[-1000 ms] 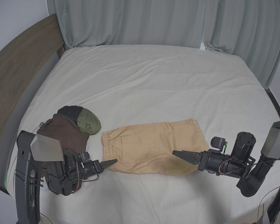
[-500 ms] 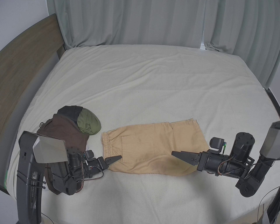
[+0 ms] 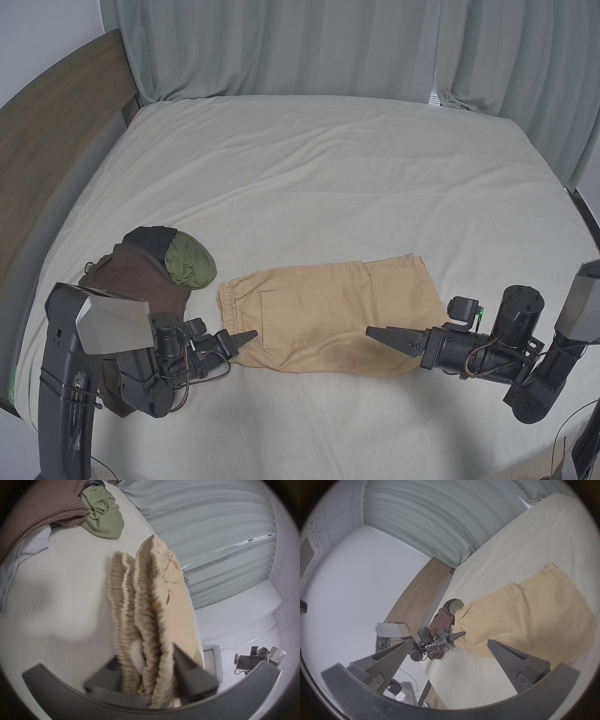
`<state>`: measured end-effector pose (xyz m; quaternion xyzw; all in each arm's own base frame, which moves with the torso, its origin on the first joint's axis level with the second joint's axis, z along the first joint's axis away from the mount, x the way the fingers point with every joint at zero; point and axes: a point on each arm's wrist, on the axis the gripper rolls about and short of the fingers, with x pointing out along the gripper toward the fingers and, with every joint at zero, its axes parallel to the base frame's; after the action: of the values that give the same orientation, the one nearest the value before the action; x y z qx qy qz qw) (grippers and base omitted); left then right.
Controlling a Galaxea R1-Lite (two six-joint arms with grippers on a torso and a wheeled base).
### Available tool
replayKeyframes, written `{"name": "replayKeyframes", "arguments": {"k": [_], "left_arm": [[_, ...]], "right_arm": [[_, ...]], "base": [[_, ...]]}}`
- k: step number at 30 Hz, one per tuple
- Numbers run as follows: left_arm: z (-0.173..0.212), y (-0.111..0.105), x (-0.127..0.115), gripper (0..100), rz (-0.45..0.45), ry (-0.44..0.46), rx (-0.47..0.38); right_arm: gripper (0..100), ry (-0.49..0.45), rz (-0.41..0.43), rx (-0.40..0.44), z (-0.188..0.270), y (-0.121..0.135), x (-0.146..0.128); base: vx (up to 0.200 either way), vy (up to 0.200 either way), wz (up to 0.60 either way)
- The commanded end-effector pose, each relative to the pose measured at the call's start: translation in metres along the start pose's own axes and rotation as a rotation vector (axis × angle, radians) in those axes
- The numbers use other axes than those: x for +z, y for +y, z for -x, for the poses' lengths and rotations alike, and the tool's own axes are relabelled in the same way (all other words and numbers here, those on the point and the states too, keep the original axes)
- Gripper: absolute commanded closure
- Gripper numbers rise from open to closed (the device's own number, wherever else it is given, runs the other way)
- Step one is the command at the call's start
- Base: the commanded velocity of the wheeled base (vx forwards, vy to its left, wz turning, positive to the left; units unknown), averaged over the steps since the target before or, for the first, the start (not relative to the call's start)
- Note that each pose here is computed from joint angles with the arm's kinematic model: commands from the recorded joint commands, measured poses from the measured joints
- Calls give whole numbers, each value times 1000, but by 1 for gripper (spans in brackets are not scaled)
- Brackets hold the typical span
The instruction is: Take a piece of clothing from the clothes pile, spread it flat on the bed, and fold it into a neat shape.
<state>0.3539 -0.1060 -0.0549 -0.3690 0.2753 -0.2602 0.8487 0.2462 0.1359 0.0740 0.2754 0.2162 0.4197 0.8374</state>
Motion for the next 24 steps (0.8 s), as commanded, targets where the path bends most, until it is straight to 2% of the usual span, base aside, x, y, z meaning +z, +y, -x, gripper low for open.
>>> {"name": "replayKeyframes", "arguments": {"k": [1,11,17,24], "left_arm": [[0,-1,2,100,-5,-9,-6],[12,-8,12,100,-9,-29,-12],[26,-23,20,100,-27,-31,-37],[33,-27,25,100,-107,-47,-36]], "right_arm": [[0,3,-1,-1,0,0,-1],[0,7,-2,-2,0,-1,-2],[0,14,-6,-8,-1,-3,-4],[0,15,-9,-11,-1,-4,-4]], "base": [[0,0,0],[0,0,0],[0,0,0],[0,0,0]]}}
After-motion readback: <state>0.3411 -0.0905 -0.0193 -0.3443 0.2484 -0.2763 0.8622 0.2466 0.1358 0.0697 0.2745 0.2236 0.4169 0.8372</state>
